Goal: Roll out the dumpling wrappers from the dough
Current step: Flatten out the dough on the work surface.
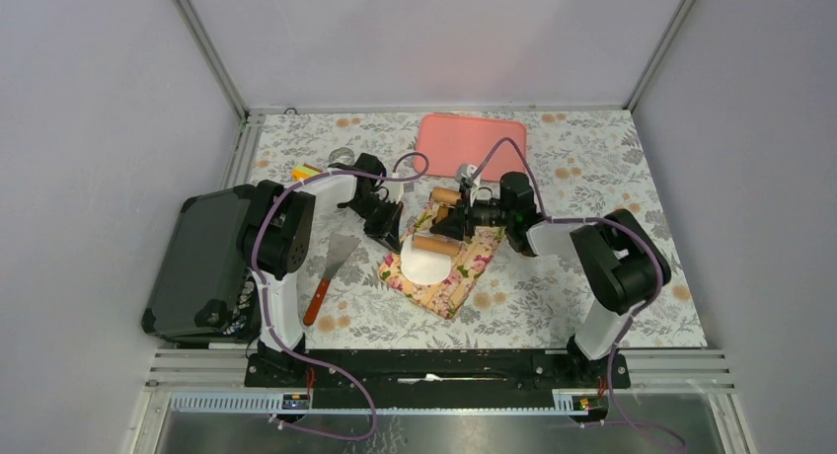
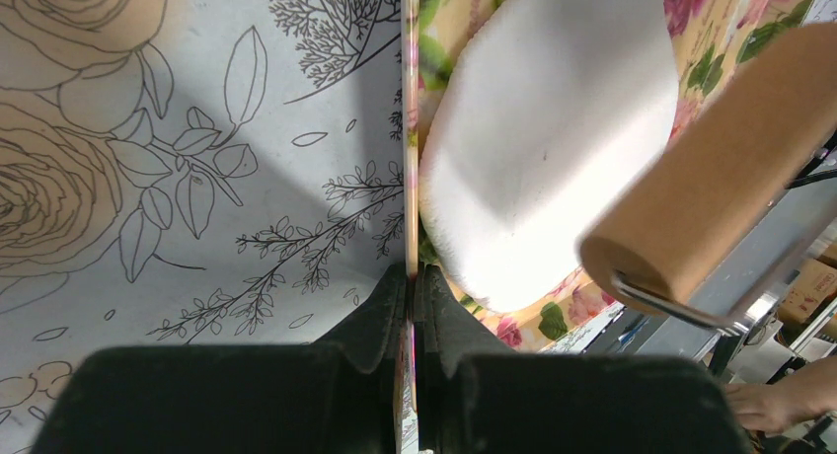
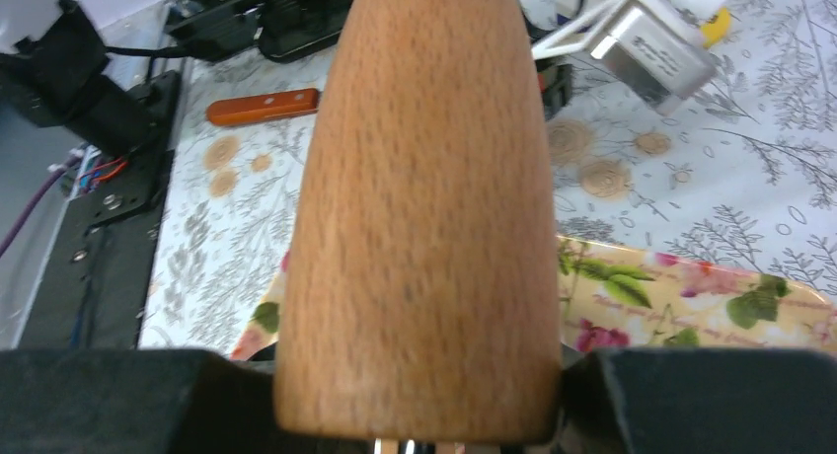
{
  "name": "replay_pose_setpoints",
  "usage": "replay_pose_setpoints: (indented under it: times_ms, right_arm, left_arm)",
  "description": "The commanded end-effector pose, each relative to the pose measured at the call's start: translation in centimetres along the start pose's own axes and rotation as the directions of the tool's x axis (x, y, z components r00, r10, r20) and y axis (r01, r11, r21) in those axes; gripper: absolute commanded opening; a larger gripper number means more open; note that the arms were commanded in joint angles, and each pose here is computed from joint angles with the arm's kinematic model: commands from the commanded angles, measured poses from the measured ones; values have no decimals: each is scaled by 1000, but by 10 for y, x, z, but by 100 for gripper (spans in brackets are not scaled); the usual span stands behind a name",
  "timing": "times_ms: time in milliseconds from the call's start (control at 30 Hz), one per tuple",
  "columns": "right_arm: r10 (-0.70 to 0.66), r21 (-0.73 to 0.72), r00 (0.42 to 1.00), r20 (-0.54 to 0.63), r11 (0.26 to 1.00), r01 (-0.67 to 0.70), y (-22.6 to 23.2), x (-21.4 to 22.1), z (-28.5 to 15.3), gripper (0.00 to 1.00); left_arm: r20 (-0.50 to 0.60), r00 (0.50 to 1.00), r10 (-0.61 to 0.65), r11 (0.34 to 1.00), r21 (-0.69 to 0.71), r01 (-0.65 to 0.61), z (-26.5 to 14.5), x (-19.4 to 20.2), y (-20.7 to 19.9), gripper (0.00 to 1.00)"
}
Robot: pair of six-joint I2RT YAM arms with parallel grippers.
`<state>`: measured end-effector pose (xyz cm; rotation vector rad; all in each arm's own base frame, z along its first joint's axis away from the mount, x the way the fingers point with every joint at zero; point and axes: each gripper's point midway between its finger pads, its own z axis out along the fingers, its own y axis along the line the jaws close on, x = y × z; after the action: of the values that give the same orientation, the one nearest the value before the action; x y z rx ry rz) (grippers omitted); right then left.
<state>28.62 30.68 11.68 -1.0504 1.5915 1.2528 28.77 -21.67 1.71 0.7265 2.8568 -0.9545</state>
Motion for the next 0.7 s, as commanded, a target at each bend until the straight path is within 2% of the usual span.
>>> replay_pose_setpoints:
  times_ms: [0, 133, 233, 433, 667]
  right_arm:
    - [4, 38, 999, 45, 999, -5, -26, 2, 16, 0]
    - [45, 11, 998, -50, 999, -45, -17, 47, 18, 0]
    - [23, -25, 988, -150, 999, -27, 2, 71, 13, 0]
    - [-51, -126, 960, -275, 992, 16, 38, 95, 3, 0]
    - [-56, -202, 938, -343, 979, -15, 57, 115, -5, 0]
  left_arm:
    - [-57, 998, 7, 994, -111, -13, 12, 19, 32, 0]
    - [-55, 998, 8, 994, -109, -14, 11, 18, 32, 0]
    - [-55, 998, 9, 994, -107, -15, 11, 18, 32, 0]
    - [-54, 998, 10, 994, -106, -15, 11, 18, 32, 0]
    - [-55, 998, 10, 994, -106, -16, 11, 19, 31, 0]
